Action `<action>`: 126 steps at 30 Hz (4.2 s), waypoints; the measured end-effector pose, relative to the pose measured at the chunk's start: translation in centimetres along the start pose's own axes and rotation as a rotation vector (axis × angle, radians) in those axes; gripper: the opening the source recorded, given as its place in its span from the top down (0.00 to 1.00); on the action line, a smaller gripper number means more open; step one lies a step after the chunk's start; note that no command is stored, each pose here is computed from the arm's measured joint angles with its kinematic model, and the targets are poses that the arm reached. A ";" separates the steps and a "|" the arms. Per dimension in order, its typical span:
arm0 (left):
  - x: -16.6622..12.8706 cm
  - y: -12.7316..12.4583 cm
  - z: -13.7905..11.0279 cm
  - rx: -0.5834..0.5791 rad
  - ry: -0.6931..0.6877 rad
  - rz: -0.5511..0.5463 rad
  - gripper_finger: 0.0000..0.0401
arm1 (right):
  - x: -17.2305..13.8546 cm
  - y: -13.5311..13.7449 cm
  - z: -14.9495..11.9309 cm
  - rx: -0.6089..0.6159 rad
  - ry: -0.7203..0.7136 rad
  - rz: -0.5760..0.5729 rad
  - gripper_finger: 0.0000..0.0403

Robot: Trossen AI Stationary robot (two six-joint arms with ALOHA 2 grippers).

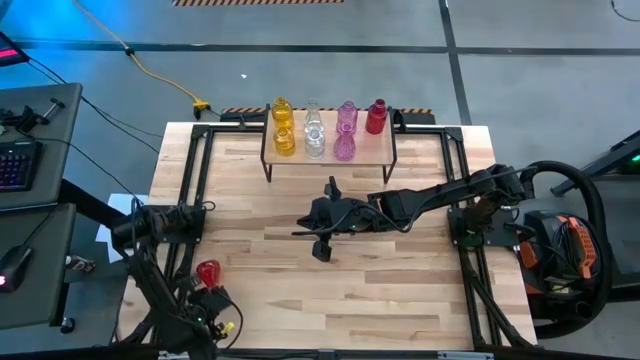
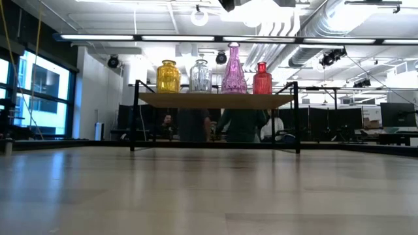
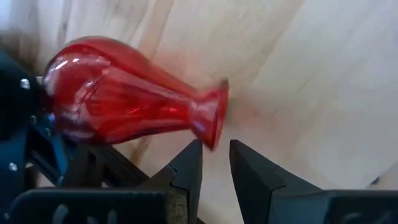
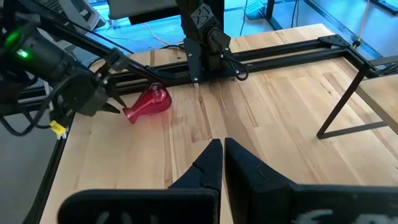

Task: Sort vases onto shelf
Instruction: Put the red vase on the shelf aligned with the other red vase

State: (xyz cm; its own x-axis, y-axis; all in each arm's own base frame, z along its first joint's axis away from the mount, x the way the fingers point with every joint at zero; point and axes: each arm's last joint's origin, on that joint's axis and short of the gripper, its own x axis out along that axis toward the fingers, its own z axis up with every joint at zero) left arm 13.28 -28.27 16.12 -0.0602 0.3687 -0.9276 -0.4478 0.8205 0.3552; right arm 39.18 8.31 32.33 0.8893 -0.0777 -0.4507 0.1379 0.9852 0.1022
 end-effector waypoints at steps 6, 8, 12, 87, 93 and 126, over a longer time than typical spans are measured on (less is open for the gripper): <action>0.4 -0.1 -0.1 0.010 0.003 0.033 0.84 | 0.0 0.0 0.0 0.000 0.000 0.001 1.00; 0.4 -0.1 -0.1 0.010 -0.001 0.035 0.84 | 0.0 0.0 0.0 0.000 0.000 0.002 1.00; 0.4 -0.1 0.0 -0.020 -0.001 0.036 0.83 | 0.0 0.0 0.0 0.000 0.001 0.005 1.00; -0.1 2.7 0.4 -0.069 -0.267 -0.051 0.70 | 0.1 -0.4 0.1 0.006 0.010 0.031 0.82; -0.2 2.8 -0.7 0.007 -0.313 -0.057 0.69 | 0.1 -0.4 0.1 0.006 0.010 0.031 0.82; 1.5 2.9 0.3 -0.066 -0.071 -0.021 0.75 | 0.2 -0.4 0.1 0.010 0.009 0.030 0.82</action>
State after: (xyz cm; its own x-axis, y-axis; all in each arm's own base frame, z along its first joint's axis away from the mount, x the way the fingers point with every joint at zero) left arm 12.14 -25.25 15.81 0.0121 0.3833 -0.9235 -0.5064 0.7987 0.3249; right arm 39.30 7.85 32.32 0.8890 -0.0466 -0.4555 0.1157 0.9854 0.1249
